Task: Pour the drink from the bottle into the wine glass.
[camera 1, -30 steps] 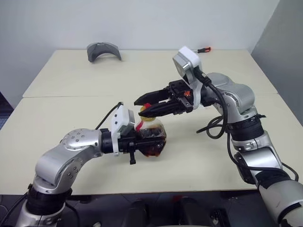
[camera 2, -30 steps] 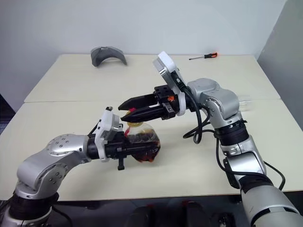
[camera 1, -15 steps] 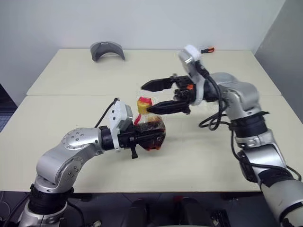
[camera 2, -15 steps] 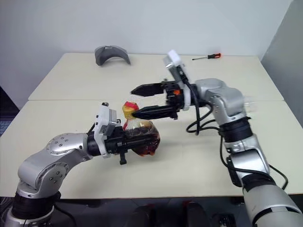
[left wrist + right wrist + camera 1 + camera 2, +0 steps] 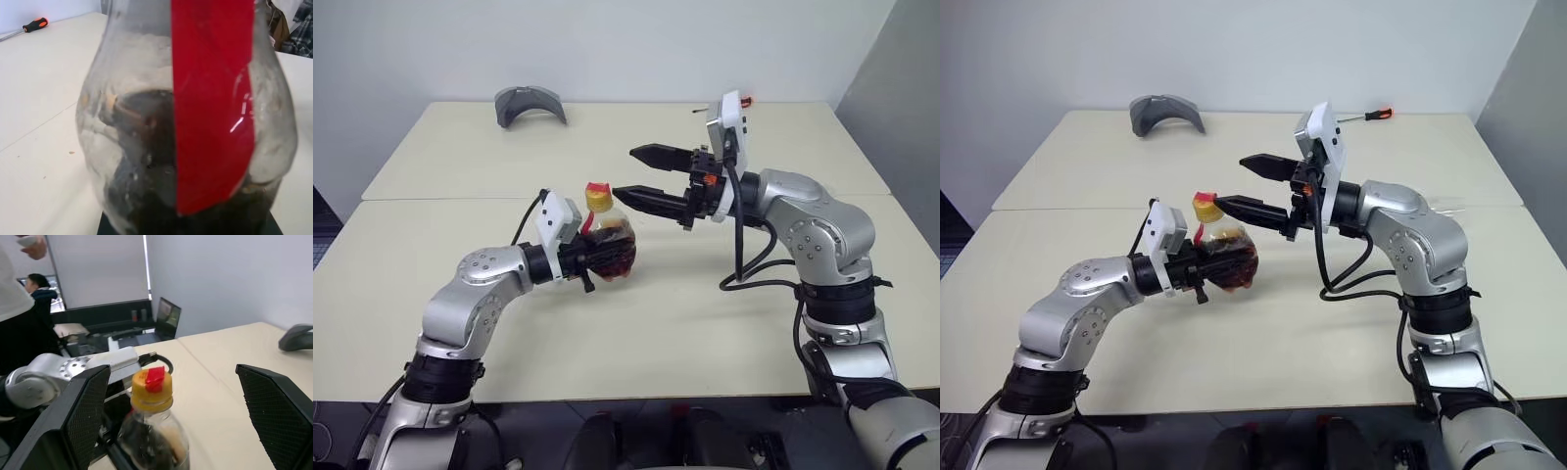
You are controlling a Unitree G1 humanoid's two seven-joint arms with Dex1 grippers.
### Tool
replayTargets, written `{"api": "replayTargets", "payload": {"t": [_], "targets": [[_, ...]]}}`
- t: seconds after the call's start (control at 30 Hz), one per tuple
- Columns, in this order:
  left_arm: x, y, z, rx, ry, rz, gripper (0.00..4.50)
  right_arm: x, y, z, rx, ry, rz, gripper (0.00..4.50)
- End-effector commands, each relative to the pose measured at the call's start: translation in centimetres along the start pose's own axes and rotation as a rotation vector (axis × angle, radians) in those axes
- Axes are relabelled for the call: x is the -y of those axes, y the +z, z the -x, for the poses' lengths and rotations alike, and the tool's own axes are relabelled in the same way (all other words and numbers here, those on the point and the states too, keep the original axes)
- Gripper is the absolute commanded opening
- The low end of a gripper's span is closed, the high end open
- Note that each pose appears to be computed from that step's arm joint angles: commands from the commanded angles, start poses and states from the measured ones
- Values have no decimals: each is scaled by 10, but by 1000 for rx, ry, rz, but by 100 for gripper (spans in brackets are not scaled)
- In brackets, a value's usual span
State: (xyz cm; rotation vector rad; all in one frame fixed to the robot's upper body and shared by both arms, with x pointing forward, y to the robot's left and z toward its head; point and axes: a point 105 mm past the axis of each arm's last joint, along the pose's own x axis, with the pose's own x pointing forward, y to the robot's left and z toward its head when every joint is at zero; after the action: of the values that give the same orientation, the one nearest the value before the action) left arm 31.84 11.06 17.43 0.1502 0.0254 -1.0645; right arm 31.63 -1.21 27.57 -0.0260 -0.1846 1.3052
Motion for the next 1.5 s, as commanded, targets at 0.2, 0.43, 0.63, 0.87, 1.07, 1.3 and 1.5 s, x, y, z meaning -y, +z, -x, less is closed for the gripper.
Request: {"api": "replayTargets", "payload": {"t": [0.2, 0.43, 0.63, 0.87, 1.07, 1.3, 1.5], "targets": [[-4, 22, -12, 70, -28, -84, 74, -4, 8, -19, 32, -3, 62, 437], [1, 20, -9, 69, -38, -83, 74, 13, 3, -21, 14, -81, 94, 437], [2, 20, -5, 70, -21, -77, 74, 24, -3, -15, -10, -107, 118, 437], [3, 21, 2, 62, -9, -77, 74, 34, -4, 1, -35, -123, 127, 437], [0, 19, 5, 50, -6, -81, 74, 40, -8, 26, -100, -113, 142, 437], [-3, 25, 0, 60, -12, -95, 74, 14, -9, 20, -84, 24, 99, 437], [-3, 23, -4, 56, -31, -96, 74, -1, -3, -8, -9, 54, 72, 437]]}}
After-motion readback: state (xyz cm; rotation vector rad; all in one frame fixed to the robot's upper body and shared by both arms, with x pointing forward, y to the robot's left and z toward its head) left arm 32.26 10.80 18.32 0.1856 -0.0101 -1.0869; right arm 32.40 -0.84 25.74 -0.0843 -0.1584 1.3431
